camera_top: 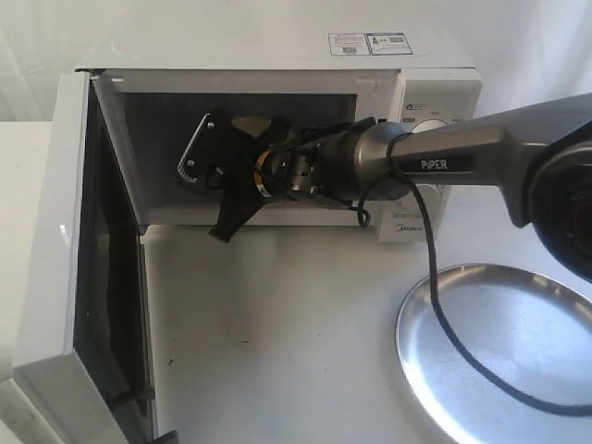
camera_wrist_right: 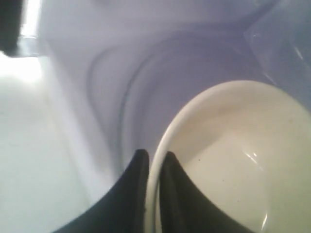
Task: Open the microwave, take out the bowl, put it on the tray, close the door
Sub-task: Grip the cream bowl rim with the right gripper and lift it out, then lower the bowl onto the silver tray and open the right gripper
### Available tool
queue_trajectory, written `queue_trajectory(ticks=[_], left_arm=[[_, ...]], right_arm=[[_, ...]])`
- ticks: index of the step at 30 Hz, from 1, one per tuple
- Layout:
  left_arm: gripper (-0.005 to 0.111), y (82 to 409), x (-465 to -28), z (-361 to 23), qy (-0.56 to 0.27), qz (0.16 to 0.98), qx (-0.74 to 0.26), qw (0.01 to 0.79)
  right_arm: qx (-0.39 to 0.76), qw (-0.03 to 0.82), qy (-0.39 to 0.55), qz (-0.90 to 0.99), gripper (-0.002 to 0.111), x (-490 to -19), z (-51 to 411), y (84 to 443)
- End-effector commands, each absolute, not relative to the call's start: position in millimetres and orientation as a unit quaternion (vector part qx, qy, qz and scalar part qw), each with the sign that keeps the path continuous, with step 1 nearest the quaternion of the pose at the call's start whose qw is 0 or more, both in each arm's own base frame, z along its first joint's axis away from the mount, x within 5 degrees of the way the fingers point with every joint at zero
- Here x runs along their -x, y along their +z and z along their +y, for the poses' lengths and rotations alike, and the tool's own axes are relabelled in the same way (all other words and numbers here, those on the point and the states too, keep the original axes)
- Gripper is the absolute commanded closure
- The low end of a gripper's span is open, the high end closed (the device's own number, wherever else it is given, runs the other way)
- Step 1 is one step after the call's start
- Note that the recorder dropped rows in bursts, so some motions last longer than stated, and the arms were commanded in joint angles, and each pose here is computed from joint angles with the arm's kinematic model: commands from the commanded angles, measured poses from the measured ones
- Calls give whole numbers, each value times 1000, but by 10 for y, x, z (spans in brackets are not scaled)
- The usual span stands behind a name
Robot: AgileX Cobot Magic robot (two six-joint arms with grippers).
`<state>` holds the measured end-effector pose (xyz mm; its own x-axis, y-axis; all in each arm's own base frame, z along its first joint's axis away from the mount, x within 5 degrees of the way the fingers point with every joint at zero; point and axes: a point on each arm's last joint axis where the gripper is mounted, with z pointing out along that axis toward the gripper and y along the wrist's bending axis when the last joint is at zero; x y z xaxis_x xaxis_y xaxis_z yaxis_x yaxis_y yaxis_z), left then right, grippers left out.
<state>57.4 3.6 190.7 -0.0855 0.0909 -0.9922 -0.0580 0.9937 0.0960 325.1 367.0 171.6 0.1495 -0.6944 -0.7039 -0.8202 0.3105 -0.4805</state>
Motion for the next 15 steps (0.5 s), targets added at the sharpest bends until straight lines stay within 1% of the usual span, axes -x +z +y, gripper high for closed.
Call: queue_trajectory(ticks=[1, 4, 5, 8, 9, 11, 12, 15], left_arm=[[107, 1921, -572, 35, 52, 732, -9, 680], [107, 1921, -572, 35, 52, 732, -9, 680], [107, 1921, -572, 35, 52, 732, -9, 680], [107, 1921, -572, 35, 52, 732, -9, 680], [107, 1921, -572, 35, 52, 732, -9, 680], [107, 1921, -572, 35, 52, 732, -9, 680], [107, 1921, -572, 35, 52, 732, -9, 680], [107, 1921, -572, 35, 52, 732, -9, 680]], right_arm=[[564, 479, 94, 666, 108, -2818, 3633, 2050], [561, 478, 118, 665, 108, -2417, 3496, 2304], [562, 468, 121, 671, 108, -2307, 3436, 2289], [515, 439, 119, 727, 108, -1978, 3112, 2462], [494, 411, 89, 761, 108, -1889, 2927, 2428], [467, 384, 44, 795, 108, -1761, 2631, 2433], [452, 358, 9, 817, 108, -1700, 2438, 2348], [407, 332, -44, 850, 108, -1623, 2034, 2188]])
